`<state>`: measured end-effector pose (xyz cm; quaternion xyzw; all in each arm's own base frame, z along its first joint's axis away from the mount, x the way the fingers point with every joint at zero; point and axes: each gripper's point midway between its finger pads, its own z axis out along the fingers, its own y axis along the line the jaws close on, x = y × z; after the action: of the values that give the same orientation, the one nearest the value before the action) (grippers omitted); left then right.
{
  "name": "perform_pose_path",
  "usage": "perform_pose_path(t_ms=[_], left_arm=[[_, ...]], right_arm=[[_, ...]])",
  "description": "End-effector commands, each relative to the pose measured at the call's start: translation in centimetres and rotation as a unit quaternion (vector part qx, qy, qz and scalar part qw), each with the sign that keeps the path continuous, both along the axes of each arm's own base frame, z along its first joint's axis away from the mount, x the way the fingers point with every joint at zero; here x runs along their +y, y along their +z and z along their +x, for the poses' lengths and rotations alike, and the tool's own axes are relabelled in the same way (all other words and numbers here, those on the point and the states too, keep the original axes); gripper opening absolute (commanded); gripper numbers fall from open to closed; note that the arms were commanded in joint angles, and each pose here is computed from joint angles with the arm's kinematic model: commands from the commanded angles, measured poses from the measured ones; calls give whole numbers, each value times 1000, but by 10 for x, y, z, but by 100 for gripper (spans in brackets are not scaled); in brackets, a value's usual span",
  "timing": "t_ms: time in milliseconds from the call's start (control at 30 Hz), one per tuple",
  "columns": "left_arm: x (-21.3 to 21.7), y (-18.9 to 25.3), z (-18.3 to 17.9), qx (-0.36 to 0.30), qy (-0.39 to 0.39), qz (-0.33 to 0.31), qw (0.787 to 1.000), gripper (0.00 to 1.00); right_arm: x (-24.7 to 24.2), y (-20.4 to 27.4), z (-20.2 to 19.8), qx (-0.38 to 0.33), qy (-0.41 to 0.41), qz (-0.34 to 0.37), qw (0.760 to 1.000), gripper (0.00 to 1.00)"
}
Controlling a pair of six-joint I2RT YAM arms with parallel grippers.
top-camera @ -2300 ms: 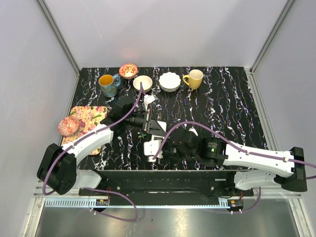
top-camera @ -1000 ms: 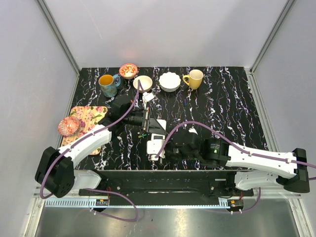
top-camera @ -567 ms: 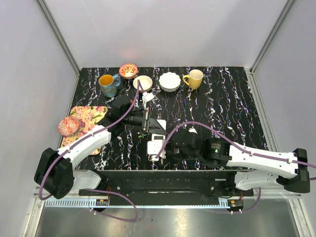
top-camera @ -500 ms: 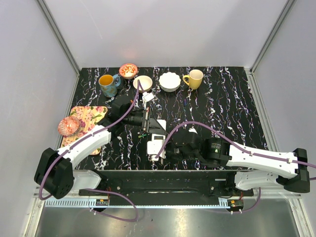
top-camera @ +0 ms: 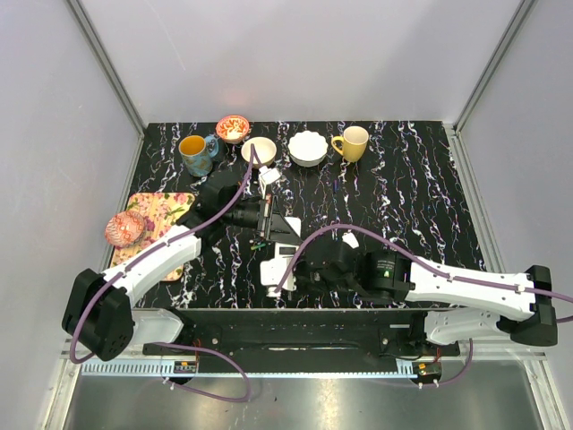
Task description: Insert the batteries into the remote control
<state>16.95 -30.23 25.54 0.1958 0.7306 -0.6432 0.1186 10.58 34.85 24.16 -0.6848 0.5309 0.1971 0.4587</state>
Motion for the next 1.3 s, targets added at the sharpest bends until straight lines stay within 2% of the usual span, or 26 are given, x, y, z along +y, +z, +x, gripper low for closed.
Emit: perform_pose_path(t_ms=[0,133,400,600,867,1267], left_arm=[[2,46,-5,-39,-10,-33,999,0],[3,38,-3,-51,-6,-16,999,0],[5,22,-3,-31,0,14,999,0],[2,40,-1,-42,0,-19,999,0],[2,45,-5,-42,-6,-32,999,0],[6,66,-18,-33,-18,-99,994,0]], right_arm=[[-24,-43,-5,3,-3,-108,994,0],[-25,-46,-3,-6,-4,-120,993,0],[-28,-50,-2,-15,-6,-135,991,0],[-29,-52,-5,-10,-4,-131,991,0],[-33,-59,-7,-9,3,-139,990,0],[-39,-62,-6,-14,1,-134,991,0]])
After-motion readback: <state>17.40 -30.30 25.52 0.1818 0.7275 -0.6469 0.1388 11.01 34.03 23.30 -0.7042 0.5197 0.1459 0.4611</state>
